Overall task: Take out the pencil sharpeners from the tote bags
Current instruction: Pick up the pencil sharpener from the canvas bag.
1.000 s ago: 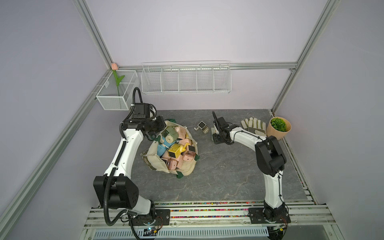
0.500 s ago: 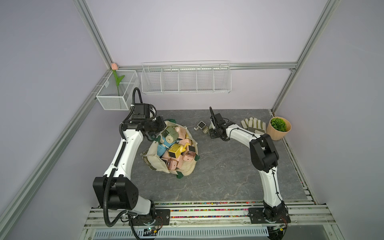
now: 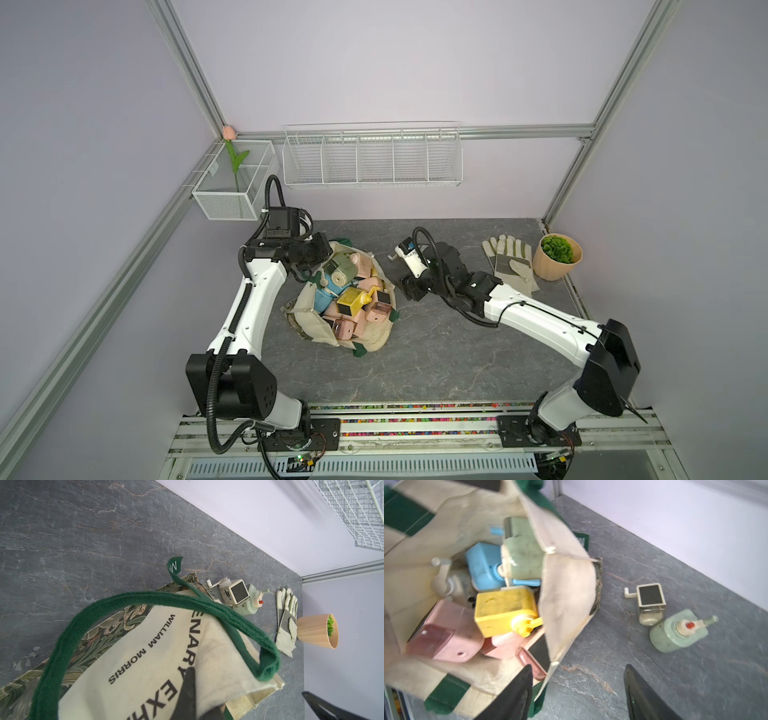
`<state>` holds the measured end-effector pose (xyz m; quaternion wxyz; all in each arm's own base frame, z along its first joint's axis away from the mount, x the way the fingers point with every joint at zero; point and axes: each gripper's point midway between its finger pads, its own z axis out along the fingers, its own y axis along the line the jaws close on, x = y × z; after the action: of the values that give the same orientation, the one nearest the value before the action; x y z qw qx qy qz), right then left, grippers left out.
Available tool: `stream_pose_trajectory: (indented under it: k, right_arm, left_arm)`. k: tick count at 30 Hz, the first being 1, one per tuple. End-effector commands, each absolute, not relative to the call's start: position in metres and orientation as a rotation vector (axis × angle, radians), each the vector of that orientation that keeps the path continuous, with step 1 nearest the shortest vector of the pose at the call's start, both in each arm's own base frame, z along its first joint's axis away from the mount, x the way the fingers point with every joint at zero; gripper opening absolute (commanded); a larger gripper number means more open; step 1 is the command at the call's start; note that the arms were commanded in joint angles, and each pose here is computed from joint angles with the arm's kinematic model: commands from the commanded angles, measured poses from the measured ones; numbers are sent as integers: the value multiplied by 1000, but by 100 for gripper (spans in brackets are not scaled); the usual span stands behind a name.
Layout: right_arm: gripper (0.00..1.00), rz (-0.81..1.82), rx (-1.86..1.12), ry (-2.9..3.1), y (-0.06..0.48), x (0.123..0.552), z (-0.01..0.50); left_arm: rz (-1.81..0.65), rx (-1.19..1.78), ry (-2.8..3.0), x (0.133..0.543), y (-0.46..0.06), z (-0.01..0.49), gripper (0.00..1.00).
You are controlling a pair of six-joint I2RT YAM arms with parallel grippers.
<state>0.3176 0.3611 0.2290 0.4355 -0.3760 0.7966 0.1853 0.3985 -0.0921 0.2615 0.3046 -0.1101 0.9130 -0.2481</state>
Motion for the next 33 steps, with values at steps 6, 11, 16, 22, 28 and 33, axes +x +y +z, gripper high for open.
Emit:
stream_pose_trajectory:
  k: [6,11,16,22,28,33]
  right_arm:
    - [81,373,-1524,1664,416,252,185]
    - [86,313,-1706,1496,433,233,173]
    - [88,209,-1808,1365,446,240,161]
    - [89,139,-1864,1179,468,250,152]
    - [88,91,-1807,1135,488,271,159]
    - [86,97,-1766,1123,495,278,163]
  left_arm:
    - [-632,-292,2394,393,-86,270,0]
    - [-634,-293,2398,394,-86,269,0]
    - [-635,-293,2398,394,-86,269,0]
    - [-638,-293,2398,393,-86,269,0]
    - [-633,-295,2401,393,-86,268,0]
    - [-634,-293,2397,393,-86,269,0]
